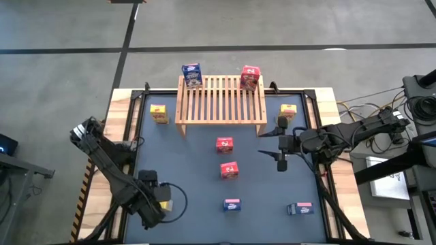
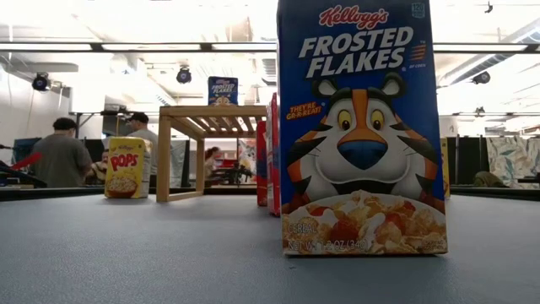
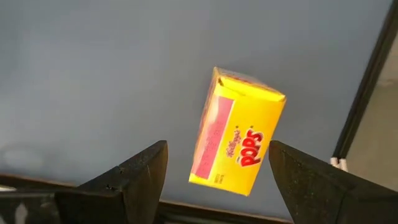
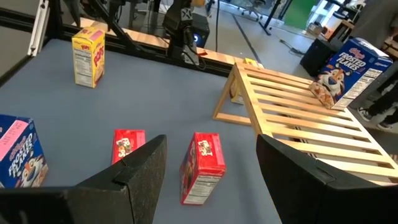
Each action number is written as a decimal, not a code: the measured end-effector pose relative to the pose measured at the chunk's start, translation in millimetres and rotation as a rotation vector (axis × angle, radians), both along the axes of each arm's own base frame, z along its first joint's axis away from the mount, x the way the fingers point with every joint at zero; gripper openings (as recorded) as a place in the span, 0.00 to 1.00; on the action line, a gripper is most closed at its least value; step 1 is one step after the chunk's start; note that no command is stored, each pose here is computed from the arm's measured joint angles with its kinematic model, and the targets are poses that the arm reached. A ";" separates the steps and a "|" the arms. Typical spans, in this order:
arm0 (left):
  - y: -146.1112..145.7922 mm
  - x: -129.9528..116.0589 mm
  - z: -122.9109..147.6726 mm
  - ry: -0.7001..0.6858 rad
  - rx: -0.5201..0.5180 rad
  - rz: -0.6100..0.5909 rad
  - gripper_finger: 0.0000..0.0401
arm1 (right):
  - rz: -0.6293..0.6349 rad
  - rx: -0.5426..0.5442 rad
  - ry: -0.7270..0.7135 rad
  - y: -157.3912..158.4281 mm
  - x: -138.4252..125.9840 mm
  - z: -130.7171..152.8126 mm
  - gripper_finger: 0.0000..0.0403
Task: Stack cereal on shelf
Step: Put the bottom yellow cereal box on the shelf
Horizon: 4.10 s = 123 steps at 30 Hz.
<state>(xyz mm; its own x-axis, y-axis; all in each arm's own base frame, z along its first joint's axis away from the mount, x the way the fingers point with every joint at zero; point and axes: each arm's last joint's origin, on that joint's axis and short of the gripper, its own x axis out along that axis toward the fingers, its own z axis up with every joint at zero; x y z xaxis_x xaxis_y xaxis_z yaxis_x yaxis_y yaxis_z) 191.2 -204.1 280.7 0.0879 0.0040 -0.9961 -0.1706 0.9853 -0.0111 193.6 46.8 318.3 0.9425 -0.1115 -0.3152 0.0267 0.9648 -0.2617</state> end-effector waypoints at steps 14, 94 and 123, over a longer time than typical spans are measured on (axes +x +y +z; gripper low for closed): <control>7.6 -8.5 -18.9 -0.067 -0.083 -0.002 0.66 | 0.003 -0.006 -0.016 0.2 0.5 1.6 0.59; 7.9 -8.5 -15.8 -0.170 -0.056 0.083 0.80 | 0.009 -0.016 -0.076 0.6 2.4 6.6 0.59; 21.3 -18.5 -2.0 -0.201 -0.081 0.122 0.80 | 0.015 -0.030 -0.099 0.9 3.6 4.8 0.59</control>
<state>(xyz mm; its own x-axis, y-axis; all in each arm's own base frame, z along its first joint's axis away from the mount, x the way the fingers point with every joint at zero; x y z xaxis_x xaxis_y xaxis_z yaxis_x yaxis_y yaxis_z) 172.6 -182.8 278.7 0.2876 -0.0526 -0.9563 -0.2746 0.9520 -0.1350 197.2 47.7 323.1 0.9704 -0.1053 -0.2172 0.0396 0.9571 -0.2871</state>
